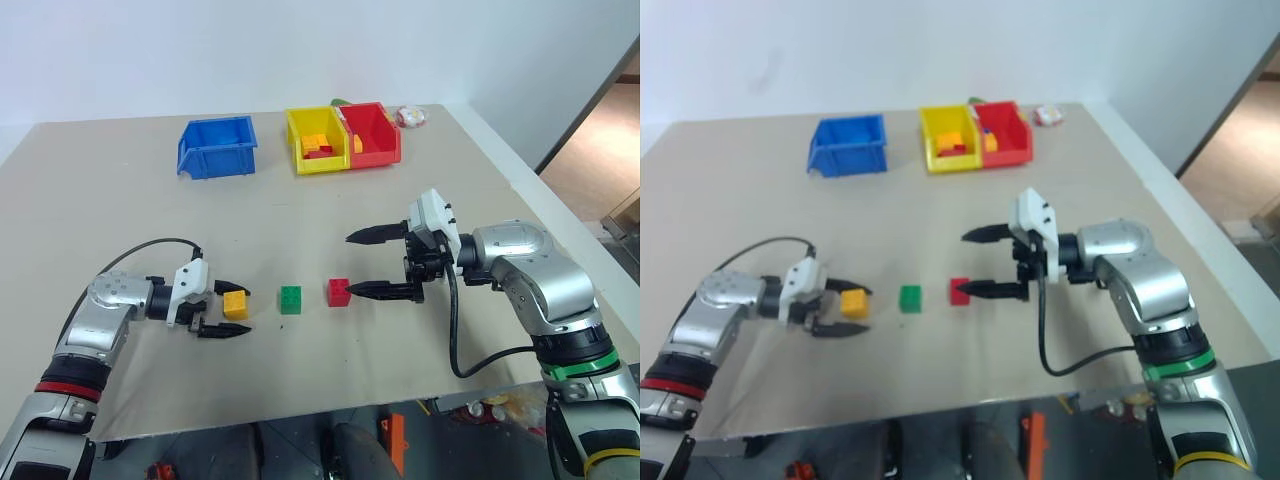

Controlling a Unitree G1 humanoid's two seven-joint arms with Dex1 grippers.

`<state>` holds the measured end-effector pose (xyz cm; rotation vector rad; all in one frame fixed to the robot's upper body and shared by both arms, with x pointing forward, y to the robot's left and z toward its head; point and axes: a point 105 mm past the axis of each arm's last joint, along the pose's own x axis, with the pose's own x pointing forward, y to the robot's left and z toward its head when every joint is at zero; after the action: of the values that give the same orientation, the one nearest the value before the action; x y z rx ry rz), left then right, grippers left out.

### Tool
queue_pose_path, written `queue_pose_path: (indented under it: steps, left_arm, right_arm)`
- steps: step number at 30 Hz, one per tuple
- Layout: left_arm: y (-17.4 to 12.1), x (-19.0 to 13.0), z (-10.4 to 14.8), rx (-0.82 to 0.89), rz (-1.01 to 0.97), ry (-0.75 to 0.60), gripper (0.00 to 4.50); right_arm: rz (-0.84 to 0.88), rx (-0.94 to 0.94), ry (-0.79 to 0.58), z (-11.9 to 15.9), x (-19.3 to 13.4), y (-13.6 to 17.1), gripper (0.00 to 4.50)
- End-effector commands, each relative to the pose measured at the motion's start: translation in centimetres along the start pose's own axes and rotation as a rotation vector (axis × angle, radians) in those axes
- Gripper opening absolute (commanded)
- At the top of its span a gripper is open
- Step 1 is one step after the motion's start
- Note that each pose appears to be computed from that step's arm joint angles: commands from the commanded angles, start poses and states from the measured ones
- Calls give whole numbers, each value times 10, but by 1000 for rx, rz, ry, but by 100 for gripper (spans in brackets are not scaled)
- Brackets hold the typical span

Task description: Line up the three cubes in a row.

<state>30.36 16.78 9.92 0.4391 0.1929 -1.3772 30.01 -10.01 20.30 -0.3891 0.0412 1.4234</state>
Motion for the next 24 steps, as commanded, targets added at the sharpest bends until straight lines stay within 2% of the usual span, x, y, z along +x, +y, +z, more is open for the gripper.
queue_pose_path:
  steps: [1,4,9,15,19,22,24]
  left_arm:
    - [7,-14,9,56,20,20,442]
    - [6,-21,12,60,19,28,442]
    - [15,-65,40,-66,145,-29,442]
    - [40,-88,67,-135,443,-189,442]
    - [57,-86,60,-113,681,-234,442]
    - [63,-74,46,-89,819,-170,442]
    - [64,-65,38,-113,873,-182,442]
  right_arm:
    - [3,-46,-33,14,-3,3,450]
    - [3,-35,-44,14,-3,4,450]
    - [-80,23,-135,26,-9,-6,450]
    - [-268,-21,-105,15,-27,-30,450]
    - [-452,-57,-64,-1,-48,-52,450]
    - [-578,-61,-61,-9,-60,-62,450]
    - [-664,-50,-56,-18,-67,-66,450]
